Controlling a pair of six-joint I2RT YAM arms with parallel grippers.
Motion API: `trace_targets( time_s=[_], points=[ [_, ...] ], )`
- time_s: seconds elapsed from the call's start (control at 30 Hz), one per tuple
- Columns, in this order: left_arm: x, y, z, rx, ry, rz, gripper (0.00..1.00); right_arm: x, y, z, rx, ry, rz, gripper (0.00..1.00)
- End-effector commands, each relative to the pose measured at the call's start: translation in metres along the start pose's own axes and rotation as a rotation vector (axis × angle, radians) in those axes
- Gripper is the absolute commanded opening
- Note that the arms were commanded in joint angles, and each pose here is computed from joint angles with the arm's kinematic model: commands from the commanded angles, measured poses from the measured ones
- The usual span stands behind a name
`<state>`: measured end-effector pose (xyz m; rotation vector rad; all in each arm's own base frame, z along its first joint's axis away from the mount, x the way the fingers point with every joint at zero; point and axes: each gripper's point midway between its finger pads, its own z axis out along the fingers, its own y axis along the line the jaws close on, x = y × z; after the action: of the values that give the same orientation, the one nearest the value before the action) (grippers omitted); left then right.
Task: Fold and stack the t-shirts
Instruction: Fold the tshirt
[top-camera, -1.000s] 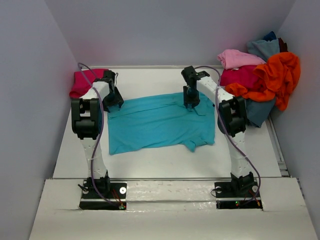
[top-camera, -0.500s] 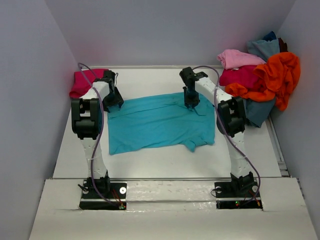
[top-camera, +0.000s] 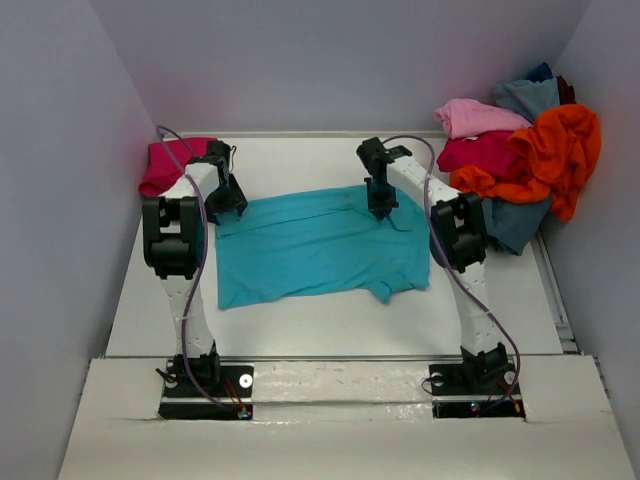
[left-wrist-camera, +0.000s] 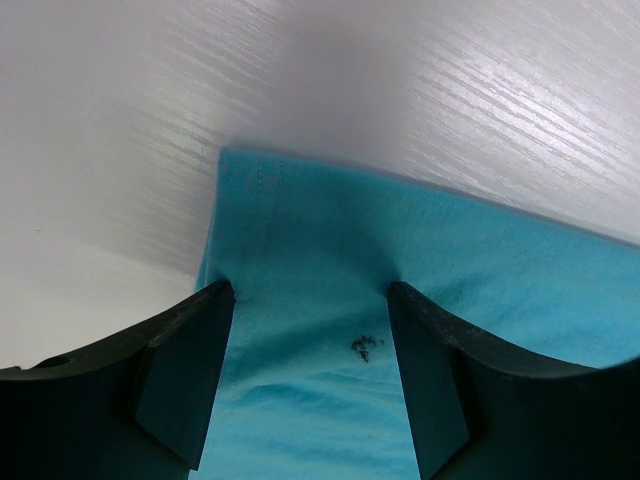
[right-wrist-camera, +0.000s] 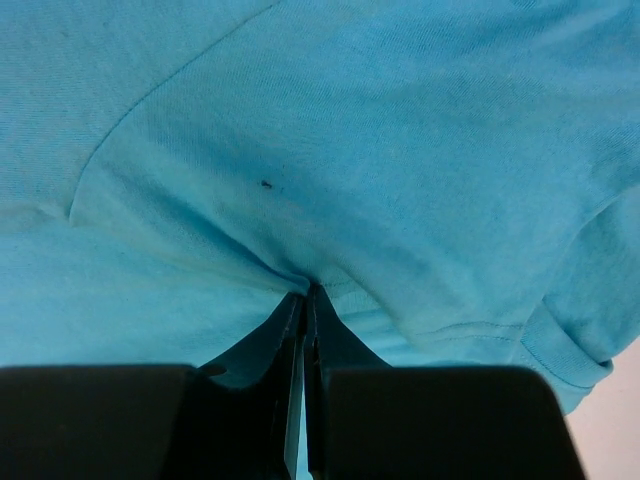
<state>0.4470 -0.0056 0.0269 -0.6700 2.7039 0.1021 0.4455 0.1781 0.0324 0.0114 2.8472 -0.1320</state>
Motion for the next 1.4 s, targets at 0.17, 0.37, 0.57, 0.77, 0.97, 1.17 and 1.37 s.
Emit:
trace_targets(
  time_s=[0.17, 0.37, 0.57, 0.77, 0.97, 1.17, 1.37],
  points=[
    [-0.002, 0.001, -0.006, -0.008, 0.002, 0.013, 0.76, -0.030, 0.006, -0.060, -0.062, -0.115, 0.002, 0.07],
    [0.000, 0.002, -0.006, -0.011, 0.005, 0.018, 0.76, -0.038, 0.007, -0.081, -0.088, -0.147, 0.012, 0.07],
    [0.000, 0.003, -0.008, -0.011, 0.002, 0.019, 0.76, -0.045, 0.002, -0.097, -0.099, -0.173, 0.028, 0.07],
    [0.001, 0.003, -0.008, -0.011, 0.004, 0.021, 0.76, -0.046, -0.001, -0.102, -0.109, -0.176, 0.040, 0.07],
    [0.002, 0.003, -0.008, -0.009, 0.004, 0.023, 0.76, -0.043, -0.006, -0.095, -0.101, -0.150, 0.043, 0.10],
    [0.005, 0.002, -0.009, 0.004, 0.012, 0.029, 0.76, -0.030, -0.007, -0.078, -0.081, -0.103, 0.049, 0.33],
    [0.008, -0.005, -0.016, 0.024, 0.009, 0.063, 0.76, -0.027, -0.014, -0.069, -0.056, -0.081, 0.063, 0.36]
  ],
)
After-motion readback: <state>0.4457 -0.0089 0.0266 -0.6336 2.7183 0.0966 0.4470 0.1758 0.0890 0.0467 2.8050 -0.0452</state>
